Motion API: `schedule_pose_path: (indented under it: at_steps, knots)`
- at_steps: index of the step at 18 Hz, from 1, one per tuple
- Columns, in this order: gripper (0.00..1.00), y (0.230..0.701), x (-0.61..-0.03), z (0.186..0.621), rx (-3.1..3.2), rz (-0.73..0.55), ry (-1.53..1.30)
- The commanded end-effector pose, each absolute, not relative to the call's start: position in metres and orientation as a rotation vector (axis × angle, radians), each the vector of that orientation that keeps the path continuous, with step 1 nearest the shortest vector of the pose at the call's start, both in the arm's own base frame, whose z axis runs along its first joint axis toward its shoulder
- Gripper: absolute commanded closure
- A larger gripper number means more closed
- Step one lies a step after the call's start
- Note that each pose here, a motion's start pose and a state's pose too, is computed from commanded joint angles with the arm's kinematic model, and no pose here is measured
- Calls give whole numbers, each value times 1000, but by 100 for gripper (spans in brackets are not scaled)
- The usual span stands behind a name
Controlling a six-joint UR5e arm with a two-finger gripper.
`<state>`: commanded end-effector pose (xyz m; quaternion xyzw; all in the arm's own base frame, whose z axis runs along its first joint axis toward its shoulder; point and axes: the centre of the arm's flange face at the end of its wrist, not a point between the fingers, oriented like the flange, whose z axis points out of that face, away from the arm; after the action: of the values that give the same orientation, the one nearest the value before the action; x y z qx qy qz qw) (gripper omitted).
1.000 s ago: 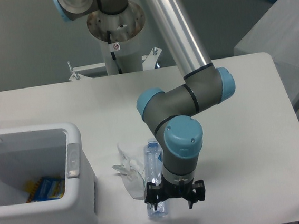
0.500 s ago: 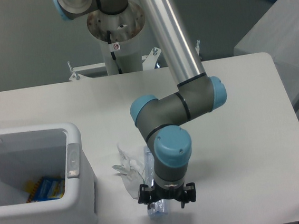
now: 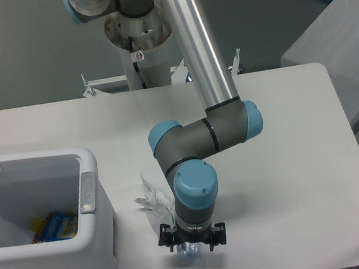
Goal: Place the trash in the trash can
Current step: 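Close the gripper on the bottle's cap end, then lift the bottle and carry it over the white trash bin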
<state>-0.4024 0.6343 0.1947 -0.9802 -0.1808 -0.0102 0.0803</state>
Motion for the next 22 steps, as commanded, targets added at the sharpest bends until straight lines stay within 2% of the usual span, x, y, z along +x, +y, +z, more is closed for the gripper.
schedule_pose_path:
  at_steps: [5,6,9,14,22]
  knots:
    - [0,637,-401,180,-2937,-18,-533]
    - [2,637,-400,177,-2928,-6,-528]
    - [19,635,-399,175,-2935,19,-517]
    - [33,632,-397,174,-2942,24,-517]
    - [40,632,-398,181,-2934,28,-510]
